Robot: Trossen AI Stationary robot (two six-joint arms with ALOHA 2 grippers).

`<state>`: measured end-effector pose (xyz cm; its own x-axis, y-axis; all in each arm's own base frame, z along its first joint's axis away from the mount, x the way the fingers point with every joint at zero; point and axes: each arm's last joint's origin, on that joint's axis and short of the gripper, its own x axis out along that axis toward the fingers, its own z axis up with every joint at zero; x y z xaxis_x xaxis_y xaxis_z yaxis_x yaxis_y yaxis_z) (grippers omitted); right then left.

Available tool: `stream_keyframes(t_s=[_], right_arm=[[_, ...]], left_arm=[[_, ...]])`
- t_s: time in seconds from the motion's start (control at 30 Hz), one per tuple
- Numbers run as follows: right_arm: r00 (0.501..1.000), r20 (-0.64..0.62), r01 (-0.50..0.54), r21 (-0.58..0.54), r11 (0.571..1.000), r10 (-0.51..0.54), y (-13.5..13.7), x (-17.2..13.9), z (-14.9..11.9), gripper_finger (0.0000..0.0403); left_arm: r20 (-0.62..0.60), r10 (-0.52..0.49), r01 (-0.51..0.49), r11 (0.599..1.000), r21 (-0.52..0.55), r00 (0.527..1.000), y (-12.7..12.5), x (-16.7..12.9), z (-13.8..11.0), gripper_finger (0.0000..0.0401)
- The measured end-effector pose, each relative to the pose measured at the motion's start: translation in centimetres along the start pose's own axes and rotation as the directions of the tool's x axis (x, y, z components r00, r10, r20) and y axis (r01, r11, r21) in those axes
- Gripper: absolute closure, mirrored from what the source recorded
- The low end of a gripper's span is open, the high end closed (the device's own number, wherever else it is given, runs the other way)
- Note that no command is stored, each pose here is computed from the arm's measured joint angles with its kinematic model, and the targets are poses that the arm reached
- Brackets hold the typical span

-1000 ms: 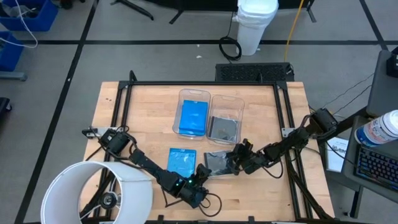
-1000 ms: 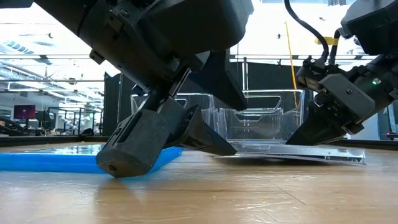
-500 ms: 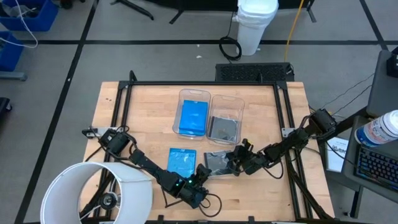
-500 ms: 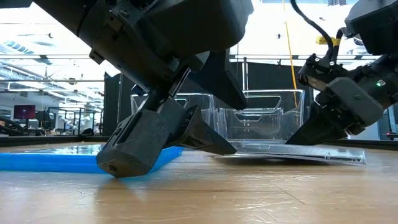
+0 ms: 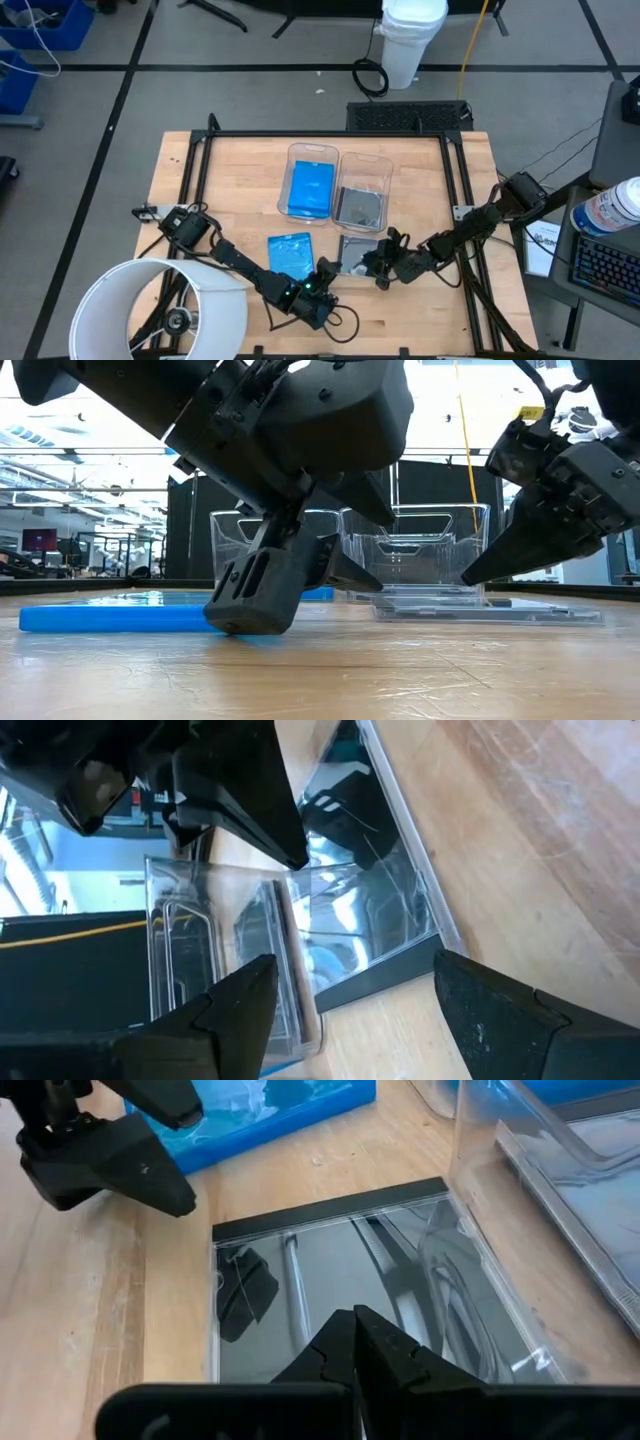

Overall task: Pick & place jewel cases by type
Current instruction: Put the black CD case into the right transparent bin

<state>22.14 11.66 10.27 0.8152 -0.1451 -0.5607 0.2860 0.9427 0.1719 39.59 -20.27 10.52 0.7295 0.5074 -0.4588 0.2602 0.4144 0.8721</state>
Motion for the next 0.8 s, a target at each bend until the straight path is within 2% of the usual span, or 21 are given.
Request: stream_keyframes(t_s=[0.2, 0.47, 0.8], right_arm=[[0.999, -0.001, 0.032, -0.023, 0.999, -0.032, -0.2, -0.2, 0.0, 0.0403], [0.979, -0.010, 0.202, 0.000, 0.979, -0.202, -1.6, -2.2, 0.5, 0.0403], [0.971, -0.134, 0.203, 0.016, 0.979, -0.199, -2.3, -1.0, -0.6, 0.0403]], left_arm=[[0.009, -0.043, 0.043, 0.999, 0.014, 0.999, -0.2, -0.1, -0.1, 0.0133], [0.057, -0.107, 0.107, 0.994, 0.003, 0.993, -0.6, -0.4, 0.2, 0.0133], [0.069, -0.129, 0.132, 0.991, -0.038, 0.989, -0.5, -0.3, 0.1, 0.0133]])
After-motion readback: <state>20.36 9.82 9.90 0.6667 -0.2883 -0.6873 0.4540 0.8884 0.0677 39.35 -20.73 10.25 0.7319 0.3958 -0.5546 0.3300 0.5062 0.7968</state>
